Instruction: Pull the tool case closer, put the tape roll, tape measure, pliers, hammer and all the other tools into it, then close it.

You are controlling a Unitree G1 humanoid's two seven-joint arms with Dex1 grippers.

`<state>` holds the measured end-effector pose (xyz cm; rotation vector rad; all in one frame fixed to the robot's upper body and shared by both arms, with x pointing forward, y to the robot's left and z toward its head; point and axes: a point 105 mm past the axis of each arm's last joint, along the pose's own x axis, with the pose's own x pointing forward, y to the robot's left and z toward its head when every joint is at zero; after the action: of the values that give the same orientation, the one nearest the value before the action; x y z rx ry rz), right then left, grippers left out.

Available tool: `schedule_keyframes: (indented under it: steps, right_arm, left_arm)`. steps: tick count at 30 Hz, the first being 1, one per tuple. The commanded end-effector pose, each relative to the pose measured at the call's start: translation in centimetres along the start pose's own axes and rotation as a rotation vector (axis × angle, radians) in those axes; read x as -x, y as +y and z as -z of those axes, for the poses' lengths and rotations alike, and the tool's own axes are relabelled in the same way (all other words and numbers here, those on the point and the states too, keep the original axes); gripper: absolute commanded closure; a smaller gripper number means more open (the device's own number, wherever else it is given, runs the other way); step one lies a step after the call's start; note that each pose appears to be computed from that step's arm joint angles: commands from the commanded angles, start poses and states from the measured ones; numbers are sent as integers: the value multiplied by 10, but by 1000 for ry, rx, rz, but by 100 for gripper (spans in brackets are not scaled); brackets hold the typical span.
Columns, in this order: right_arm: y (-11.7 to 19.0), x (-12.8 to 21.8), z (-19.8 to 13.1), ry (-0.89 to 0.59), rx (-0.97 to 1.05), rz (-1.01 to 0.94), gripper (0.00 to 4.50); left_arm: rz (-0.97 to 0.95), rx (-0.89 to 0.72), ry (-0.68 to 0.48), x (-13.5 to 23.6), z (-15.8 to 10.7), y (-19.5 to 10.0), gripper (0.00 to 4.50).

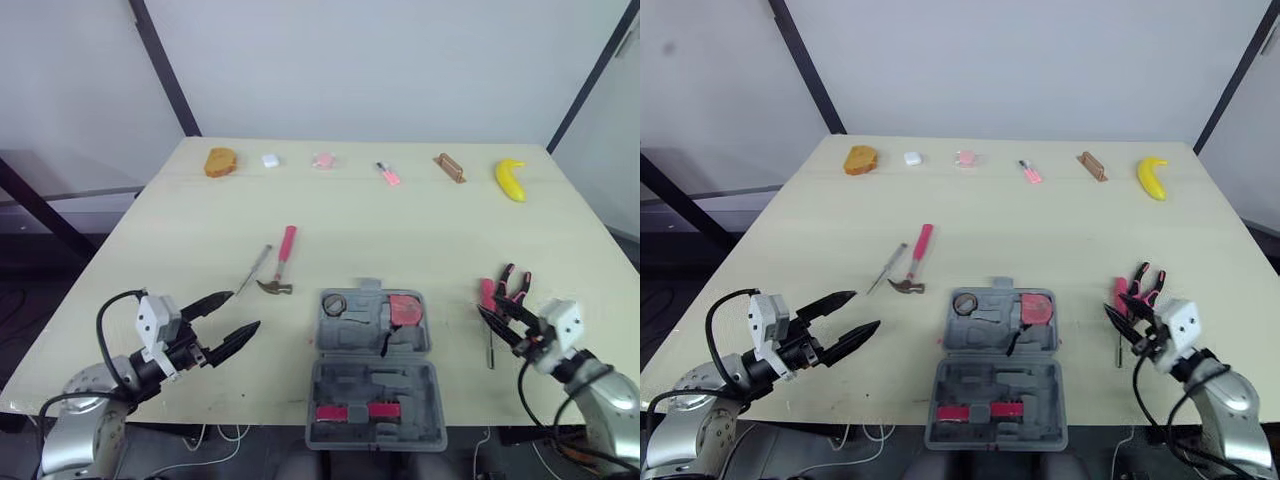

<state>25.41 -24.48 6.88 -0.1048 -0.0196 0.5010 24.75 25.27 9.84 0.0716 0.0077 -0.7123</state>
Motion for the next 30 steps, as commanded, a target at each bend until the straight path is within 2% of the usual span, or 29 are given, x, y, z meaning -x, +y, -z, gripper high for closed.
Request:
schedule_keyframes:
  steps: [1,4,5,6,9,10,15,20,26,28,30]
  right_arm:
    - [-24,51,0,5,-11,150,271]
    - [-28,80,12,48,-39,213,271]
    - [-29,92,16,64,-54,240,221]
    - [-30,102,20,79,-64,266,192]
    - [-36,128,26,97,-93,344,47]
    - [-37,136,28,104,-102,368,16]
    - [-40,154,35,129,-125,414,7]
    - [-44,148,35,128,-109,411,7]
    - [-48,120,27,104,-76,402,7]
    - [-49,92,22,83,-64,395,7]
    - [-48,71,19,77,-52,396,7]
  left_arm:
    - [-165,28,-13,33,7,20,0]
    - [-234,45,8,52,17,28,0]
    - [-262,53,21,60,21,31,0]
    - [-287,58,32,68,24,33,0]
    - [-347,66,63,85,33,39,0]
    - [-361,66,72,89,36,41,0]
    - [-374,73,84,94,42,40,0]
    - [-325,63,70,81,40,37,0]
    - [-188,-10,37,47,23,27,0]
    - [-20,-48,-5,15,5,11,0]
    - [79,-85,-15,-1,-7,0,0]
